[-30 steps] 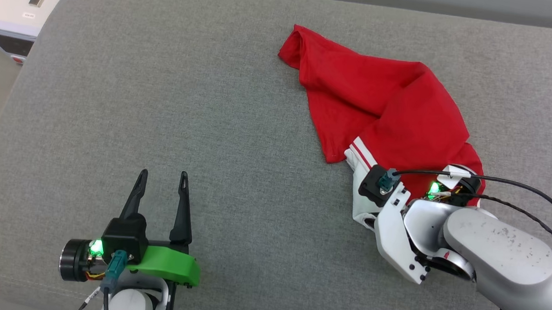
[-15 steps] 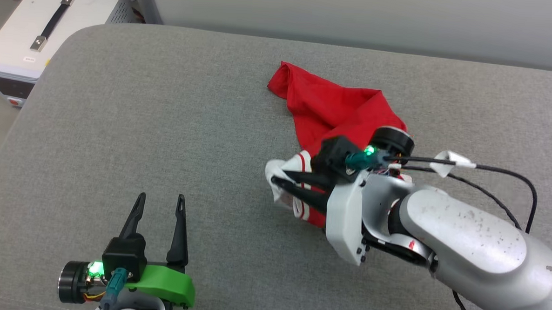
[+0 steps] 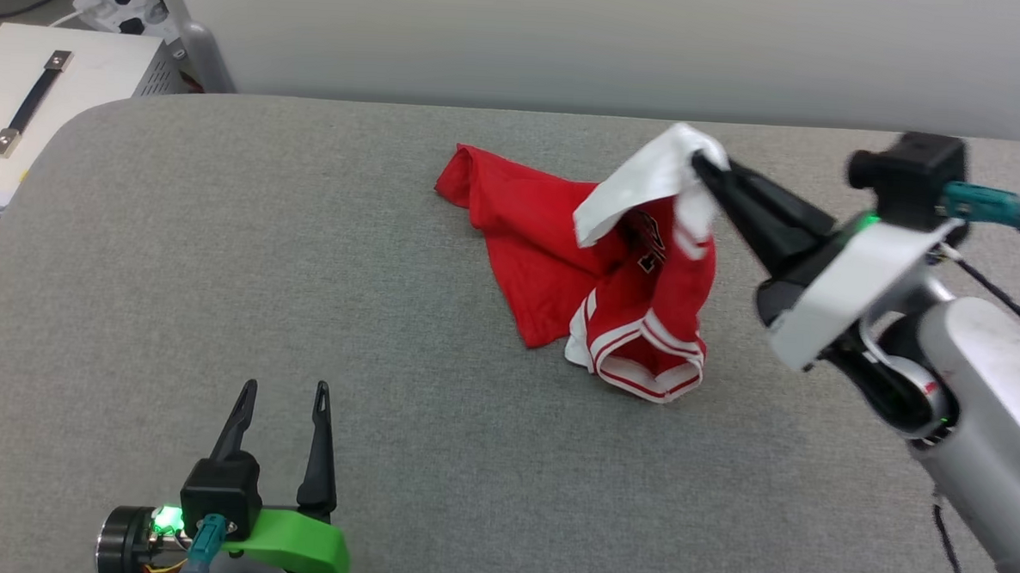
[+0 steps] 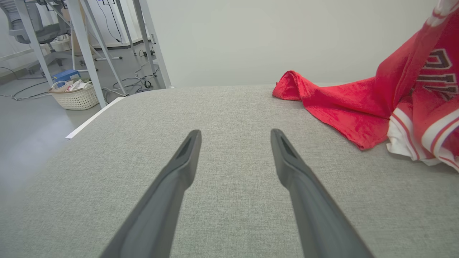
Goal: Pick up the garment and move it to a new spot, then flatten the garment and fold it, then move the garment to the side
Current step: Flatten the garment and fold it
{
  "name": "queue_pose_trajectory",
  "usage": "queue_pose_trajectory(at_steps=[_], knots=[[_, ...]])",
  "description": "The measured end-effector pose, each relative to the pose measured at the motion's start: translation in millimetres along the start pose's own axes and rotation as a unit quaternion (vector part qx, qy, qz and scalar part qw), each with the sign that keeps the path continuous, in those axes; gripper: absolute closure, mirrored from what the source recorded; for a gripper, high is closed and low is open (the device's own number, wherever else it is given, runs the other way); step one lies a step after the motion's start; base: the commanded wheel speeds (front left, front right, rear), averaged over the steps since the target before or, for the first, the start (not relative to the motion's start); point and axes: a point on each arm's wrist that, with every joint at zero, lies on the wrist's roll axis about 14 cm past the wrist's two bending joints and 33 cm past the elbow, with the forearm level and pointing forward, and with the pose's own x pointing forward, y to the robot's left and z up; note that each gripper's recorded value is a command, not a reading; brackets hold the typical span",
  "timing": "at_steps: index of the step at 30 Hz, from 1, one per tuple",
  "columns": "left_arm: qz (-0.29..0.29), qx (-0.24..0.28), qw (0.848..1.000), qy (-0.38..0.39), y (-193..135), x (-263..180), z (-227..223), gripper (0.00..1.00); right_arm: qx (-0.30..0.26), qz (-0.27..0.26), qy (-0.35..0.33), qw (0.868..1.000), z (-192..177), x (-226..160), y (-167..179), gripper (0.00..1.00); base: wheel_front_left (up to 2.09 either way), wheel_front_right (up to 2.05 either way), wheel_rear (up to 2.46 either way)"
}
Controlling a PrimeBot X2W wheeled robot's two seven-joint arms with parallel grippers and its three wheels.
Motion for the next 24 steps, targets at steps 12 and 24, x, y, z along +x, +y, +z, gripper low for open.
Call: queue_pose_trajectory(at_steps=[12, 24], knots=[[-0.036, -0.001, 0.999, 0.004, -22.3, 10.2, -3.5, 0.0, 0.075, -0.355, -0.028, 0.931, -42.7, -186.3, -165.7, 1.0, 0.0, 0.0, 0.0], [-0.043, 0.0, 0.999, 0.015, -26.0, 15.6, -11.6, 0.0, 0.174, -0.568, 0.102, 0.798, -168.8, -344.2, -185.6, 1.0, 0.0, 0.0, 0.0]])
